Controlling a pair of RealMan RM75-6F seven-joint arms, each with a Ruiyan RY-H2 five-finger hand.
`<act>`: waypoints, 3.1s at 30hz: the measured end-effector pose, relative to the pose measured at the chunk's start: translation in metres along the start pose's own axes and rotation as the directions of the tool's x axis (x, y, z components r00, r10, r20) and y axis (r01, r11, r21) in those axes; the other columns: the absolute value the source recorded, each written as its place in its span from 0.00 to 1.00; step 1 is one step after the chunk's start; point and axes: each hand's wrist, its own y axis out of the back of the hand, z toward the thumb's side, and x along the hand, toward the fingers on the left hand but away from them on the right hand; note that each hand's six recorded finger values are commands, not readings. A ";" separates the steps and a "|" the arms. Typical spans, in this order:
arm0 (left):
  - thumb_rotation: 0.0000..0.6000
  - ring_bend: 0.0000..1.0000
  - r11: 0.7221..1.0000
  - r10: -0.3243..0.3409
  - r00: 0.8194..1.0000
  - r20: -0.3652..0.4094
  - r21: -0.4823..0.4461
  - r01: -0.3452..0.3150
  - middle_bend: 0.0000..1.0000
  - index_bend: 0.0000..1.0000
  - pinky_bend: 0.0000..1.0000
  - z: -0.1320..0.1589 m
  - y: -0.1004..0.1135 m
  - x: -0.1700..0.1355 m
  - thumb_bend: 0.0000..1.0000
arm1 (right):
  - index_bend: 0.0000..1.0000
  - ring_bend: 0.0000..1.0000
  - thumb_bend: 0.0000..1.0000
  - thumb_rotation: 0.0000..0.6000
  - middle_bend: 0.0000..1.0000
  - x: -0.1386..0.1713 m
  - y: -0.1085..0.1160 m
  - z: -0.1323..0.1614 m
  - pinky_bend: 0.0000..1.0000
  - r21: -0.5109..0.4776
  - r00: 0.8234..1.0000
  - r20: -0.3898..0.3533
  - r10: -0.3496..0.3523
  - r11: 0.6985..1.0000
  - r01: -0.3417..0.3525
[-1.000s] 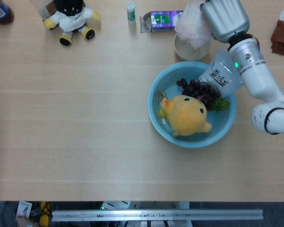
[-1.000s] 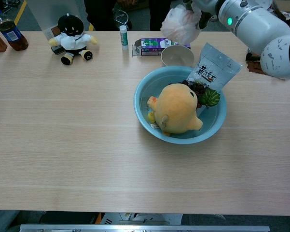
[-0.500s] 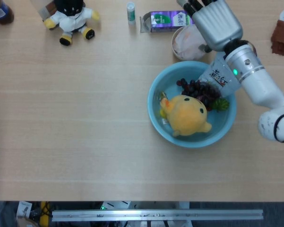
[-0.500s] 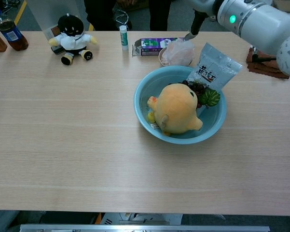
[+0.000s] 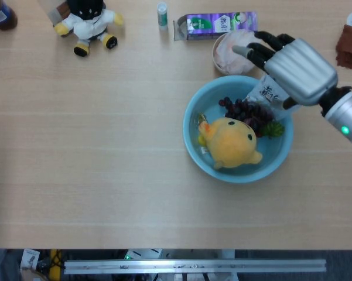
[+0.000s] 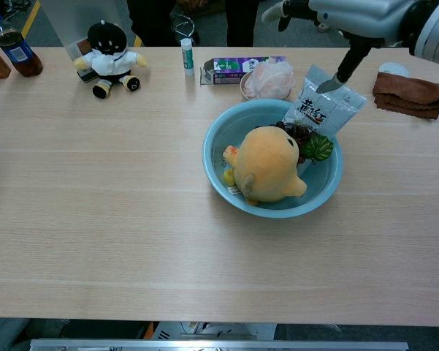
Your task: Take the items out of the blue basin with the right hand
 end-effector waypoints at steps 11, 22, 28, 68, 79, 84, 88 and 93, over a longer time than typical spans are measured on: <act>1.00 0.26 1.000 -0.023 0.998 0.050 -0.011 0.024 0.25 0.32 0.25 0.021 -0.007 0.011 0.36 | 0.12 0.10 0.00 1.00 0.23 0.040 -0.040 0.019 0.28 0.008 0.987 -0.116 0.110 0.994 -0.109; 1.00 0.26 1.000 -0.013 0.999 0.042 -0.007 0.013 0.25 0.32 0.23 0.019 -0.003 0.008 0.36 | 0.12 0.10 0.00 1.00 0.23 0.047 -0.056 0.049 0.28 0.048 0.965 -0.221 0.144 0.989 -0.137; 1.00 0.26 1.000 -0.010 0.999 0.032 -0.009 0.010 0.25 0.32 0.23 0.015 -0.002 0.006 0.36 | 0.12 0.10 0.00 1.00 0.22 0.035 -0.053 0.059 0.28 0.087 0.963 -0.238 0.126 0.990 -0.109; 1.00 0.26 1.000 -0.014 1.000 0.000 -0.011 0.014 0.24 0.32 0.23 -0.002 -0.003 0.004 0.36 | 0.49 0.51 0.18 1.00 0.48 -0.002 -0.068 0.092 0.73 0.102 0.964 -0.201 0.177 0.982 -0.159; 1.00 0.26 1.000 -0.010 1.000 0.001 -0.009 0.010 0.24 0.32 0.23 -0.001 -0.001 0.003 0.36 | 0.52 0.55 0.18 1.00 0.50 -0.009 -0.017 0.083 0.74 -0.027 0.984 -0.180 -0.008 1.000 0.004; 1.00 0.26 1.000 -0.004 1.000 0.005 -0.012 0.004 0.24 0.32 0.23 -0.001 0.000 0.003 0.36 | 0.52 0.55 0.18 1.00 0.50 -0.014 0.012 0.077 0.74 -0.070 0.982 -0.160 -0.098 0.994 0.088; 1.00 0.26 1.000 -0.002 1.000 0.002 -0.013 0.002 0.24 0.32 0.23 -0.003 0.000 0.002 0.36 | 0.52 0.55 0.18 1.00 0.50 -0.023 0.027 0.073 0.74 -0.082 0.979 -0.140 -0.145 0.988 0.134; 1.00 0.26 1.000 0.006 1.000 0.004 -0.017 -0.006 0.24 0.33 0.23 -0.003 0.002 0.000 0.36 | 0.52 0.55 0.18 1.00 0.50 -0.041 0.034 0.073 0.74 -0.088 0.976 -0.116 -0.183 0.981 0.173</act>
